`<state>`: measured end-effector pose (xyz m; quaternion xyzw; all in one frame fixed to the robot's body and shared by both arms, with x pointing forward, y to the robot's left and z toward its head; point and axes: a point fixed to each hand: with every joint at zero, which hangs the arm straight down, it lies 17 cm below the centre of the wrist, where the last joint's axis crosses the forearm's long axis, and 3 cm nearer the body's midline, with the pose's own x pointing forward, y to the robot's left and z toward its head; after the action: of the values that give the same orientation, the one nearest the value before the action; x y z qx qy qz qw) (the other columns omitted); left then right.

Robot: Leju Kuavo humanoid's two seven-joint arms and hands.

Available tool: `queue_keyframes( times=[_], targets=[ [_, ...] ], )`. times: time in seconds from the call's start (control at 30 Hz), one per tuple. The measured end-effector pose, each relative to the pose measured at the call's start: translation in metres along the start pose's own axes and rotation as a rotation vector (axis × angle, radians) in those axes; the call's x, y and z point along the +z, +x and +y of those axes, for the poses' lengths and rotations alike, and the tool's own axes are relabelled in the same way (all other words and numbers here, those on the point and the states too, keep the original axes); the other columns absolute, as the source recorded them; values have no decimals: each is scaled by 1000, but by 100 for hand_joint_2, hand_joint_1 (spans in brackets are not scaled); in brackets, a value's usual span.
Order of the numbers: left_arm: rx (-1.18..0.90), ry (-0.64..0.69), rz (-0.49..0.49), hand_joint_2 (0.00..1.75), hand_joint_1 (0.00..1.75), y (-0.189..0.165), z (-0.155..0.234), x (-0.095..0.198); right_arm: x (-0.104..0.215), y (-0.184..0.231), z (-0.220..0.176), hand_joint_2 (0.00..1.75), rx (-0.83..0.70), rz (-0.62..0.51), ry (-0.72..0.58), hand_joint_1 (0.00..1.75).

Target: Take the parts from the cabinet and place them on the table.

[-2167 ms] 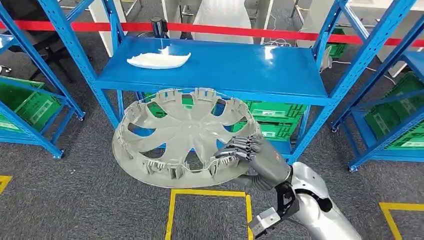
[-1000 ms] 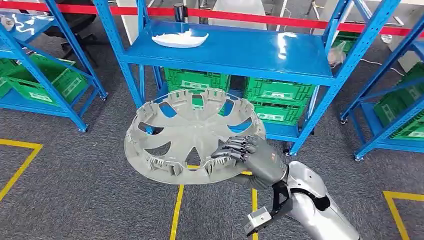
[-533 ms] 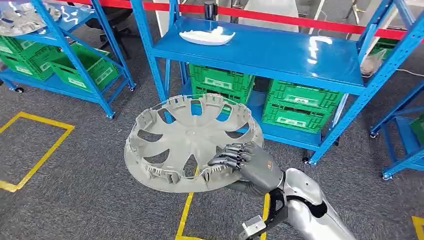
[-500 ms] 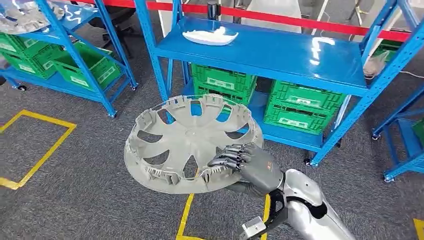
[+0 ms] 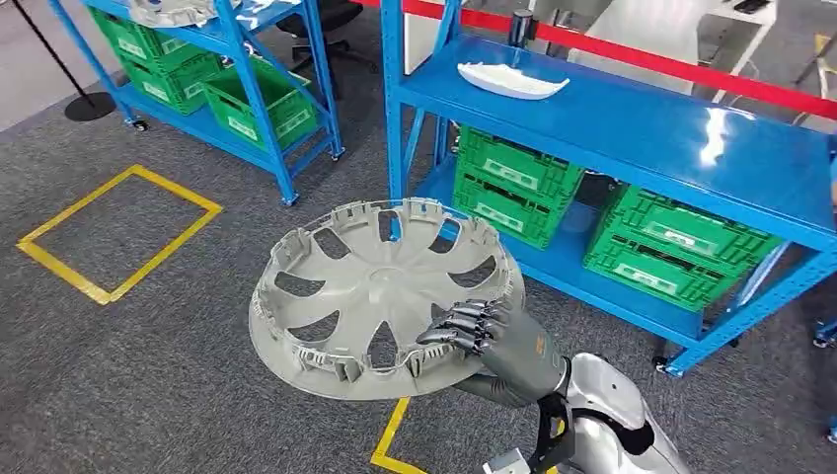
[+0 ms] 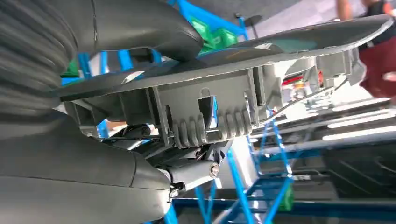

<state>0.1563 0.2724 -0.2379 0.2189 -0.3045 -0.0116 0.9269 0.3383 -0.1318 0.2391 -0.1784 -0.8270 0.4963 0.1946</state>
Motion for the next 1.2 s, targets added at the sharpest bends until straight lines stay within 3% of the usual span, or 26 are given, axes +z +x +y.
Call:
queue_keyframes(
  times=[0.4, 1.2],
  targets=[
    [-2, 13, 41, 0, 0, -12, 8, -2, -5, 4, -7, 175, 34, -4, -22, 175],
    [35, 2, 29, 0, 0, -5, 3, -1, 0, 11, -11, 175, 44, -13, -31, 175]
  ],
)
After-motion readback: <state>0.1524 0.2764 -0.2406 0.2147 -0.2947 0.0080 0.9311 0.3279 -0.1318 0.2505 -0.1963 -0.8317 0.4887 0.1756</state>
